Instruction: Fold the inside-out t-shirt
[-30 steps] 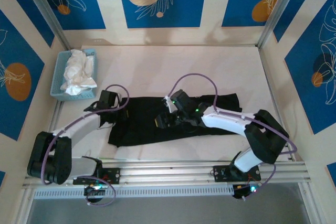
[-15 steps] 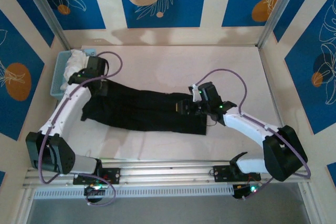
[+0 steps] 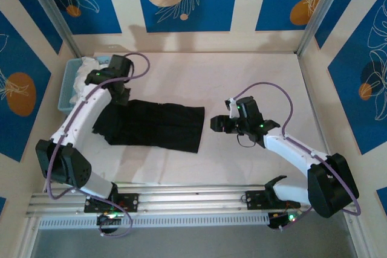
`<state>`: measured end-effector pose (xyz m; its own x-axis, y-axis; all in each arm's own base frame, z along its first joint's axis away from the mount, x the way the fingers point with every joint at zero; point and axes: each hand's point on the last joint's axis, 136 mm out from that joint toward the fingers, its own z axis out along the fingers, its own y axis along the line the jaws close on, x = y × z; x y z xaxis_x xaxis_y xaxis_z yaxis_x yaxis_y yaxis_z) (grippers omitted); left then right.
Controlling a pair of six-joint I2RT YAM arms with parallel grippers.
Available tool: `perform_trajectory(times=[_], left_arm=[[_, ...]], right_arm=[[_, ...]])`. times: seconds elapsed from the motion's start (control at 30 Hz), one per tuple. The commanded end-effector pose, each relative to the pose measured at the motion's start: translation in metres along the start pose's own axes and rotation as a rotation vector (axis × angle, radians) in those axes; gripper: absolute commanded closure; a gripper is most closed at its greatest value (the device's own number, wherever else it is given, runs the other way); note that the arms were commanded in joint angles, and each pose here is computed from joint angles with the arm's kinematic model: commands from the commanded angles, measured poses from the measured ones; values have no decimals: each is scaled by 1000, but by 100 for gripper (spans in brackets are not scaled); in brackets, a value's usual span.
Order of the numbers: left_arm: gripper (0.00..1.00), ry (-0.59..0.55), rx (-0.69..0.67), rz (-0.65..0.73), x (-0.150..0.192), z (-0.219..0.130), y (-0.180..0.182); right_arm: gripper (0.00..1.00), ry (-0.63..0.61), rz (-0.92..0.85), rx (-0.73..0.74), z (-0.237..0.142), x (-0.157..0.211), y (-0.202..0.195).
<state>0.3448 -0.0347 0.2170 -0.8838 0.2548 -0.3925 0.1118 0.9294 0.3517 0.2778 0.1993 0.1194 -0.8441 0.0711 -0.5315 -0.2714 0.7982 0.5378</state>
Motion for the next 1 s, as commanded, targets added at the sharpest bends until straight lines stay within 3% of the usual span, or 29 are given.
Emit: perform_trajectory(times=[0.0,0.1,0.13,0.3,0.33,0.43,0.57,0.67,0.97], left_arm=[[100,-20,275,-102,-2,-24,-75],[99,-27,490,-129,-6,-30,-155],[94,-26,554,-124,-8,-32,-181],[47,0,914,-162,-28,-49,-295],[45,8,945,-166,-31,-50,-302],[36,-22,892,-140,-30,-51,-289],[27,-72,722,-121,-7,-38,-236],[26,-55,663,-159,19,-24,-207],[35,85,708,-175,112,-9,-223]], right_arm=[[39,6,-7,13,-7,0,-3],[39,0,-6,30,-11,-5,-8],[39,-3,-4,37,-12,-5,-10],[38,-29,10,54,-20,-9,-17],[38,-29,15,52,-20,-9,-17],[38,-27,29,28,-16,-9,-12],[37,-21,29,-20,-3,-12,3],[35,7,17,-46,16,-19,18],[37,147,83,-84,97,-33,35]])
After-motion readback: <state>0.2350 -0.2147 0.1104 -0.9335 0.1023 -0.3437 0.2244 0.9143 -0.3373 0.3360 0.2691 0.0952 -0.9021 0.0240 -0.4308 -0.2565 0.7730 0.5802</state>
